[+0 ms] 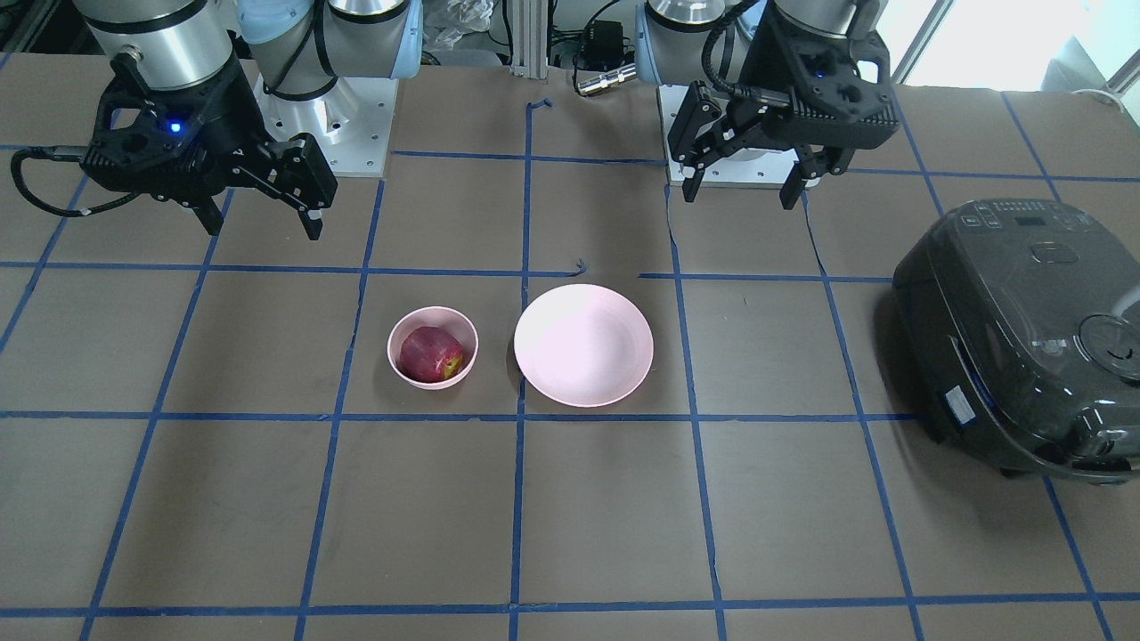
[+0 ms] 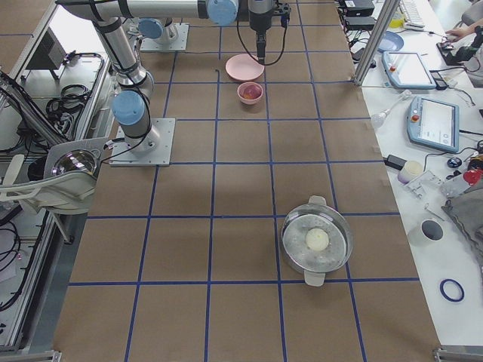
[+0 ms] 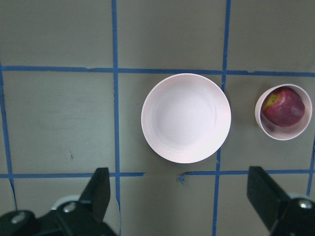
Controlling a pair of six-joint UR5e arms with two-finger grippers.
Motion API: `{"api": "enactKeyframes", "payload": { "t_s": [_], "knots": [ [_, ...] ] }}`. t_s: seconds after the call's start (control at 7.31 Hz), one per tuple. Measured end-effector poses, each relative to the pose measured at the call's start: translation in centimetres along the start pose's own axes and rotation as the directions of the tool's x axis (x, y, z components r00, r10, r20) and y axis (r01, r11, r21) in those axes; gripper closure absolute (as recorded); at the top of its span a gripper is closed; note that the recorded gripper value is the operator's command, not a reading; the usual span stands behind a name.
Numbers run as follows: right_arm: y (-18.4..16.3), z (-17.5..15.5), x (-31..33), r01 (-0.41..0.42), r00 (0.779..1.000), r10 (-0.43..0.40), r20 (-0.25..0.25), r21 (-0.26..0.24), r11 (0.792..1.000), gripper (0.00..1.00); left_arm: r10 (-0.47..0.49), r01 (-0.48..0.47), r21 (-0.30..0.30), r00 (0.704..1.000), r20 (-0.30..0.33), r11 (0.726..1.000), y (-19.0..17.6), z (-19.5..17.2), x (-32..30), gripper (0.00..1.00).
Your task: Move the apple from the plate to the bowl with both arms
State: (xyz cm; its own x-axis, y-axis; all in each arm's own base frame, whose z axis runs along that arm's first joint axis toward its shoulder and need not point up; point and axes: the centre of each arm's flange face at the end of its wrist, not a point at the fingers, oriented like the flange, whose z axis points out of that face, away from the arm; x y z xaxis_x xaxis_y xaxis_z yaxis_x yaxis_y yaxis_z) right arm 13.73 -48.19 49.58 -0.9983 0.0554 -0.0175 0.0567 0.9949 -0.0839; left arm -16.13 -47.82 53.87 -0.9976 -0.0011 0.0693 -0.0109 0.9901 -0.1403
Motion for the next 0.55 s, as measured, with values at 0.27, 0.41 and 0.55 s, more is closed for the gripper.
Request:
{"api": "enactKeyframes", "payload": {
  "t_s": [0.27, 0.41, 0.55],
  "knots": [
    [0.37, -0.12, 0.06, 0.000, 1.000, 0.000, -0.002, -0.011, 1.000, 0.00, 0.011, -0.012, 0.045, 1.000, 0.024, 0.999, -0.60, 0.03, -0.58, 0.00],
    [0.41, -0.10, 0.07, 0.000, 1.000, 0.000, -0.002, -0.013, 1.000, 0.00, 0.012, -0.014, 0.052, 1.000, 0.029, 0.999, -0.60, -0.07, -0.61, 0.00],
    [0.43, -0.11, 0.08, 0.000, 1.000, 0.000, -0.003, -0.013, 1.000, 0.00, 0.014, -0.016, 0.054, 0.999, 0.030, 0.998, -0.56, -0.10, -0.59, 0.00]
  ]
}}
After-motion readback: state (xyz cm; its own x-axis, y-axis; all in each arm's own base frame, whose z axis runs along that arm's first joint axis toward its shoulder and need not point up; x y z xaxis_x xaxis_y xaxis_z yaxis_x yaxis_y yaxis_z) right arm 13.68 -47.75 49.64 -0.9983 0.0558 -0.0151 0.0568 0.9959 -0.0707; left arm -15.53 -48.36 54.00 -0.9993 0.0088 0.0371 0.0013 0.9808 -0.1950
